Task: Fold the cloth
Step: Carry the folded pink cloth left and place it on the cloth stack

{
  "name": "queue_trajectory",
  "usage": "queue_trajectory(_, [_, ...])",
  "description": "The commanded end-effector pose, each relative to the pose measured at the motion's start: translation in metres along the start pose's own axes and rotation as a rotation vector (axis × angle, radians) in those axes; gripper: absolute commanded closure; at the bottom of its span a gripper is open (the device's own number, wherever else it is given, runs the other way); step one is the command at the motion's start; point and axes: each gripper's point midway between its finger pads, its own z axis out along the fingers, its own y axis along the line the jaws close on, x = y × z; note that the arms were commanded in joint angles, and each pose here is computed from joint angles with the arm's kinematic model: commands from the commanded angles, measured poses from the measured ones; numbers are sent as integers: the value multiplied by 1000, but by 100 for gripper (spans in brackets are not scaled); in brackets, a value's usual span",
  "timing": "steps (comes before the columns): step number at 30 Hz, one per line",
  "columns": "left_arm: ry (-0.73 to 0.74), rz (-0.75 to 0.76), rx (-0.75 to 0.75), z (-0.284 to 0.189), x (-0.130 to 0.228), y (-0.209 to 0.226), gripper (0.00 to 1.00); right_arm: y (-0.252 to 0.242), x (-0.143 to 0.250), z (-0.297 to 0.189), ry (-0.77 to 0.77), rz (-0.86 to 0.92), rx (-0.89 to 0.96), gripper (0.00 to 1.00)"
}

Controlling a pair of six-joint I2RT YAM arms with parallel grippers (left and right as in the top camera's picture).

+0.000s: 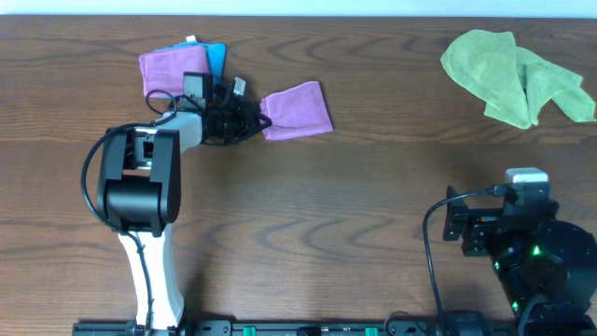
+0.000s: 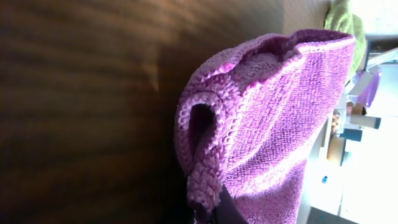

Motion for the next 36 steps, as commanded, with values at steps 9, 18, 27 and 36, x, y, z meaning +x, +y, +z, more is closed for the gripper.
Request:
queue_trajectory(9, [-61, 141, 66, -14, -68, -70, 94, 1, 3, 1, 3, 22, -7, 1])
queue_trajectory(18, [-94, 298, -105, -43, -97, -87, 95, -1, 5, 2, 9, 22, 5, 1])
queue_trajectory(27, [-133, 371, -174, -69, -117, -108, 95, -1, 7, 4, 19, 21, 5, 1])
queue_trajectory(36, [-190, 379, -312, -106, -138, -82, 95, -1, 9, 4, 25, 21, 5, 1])
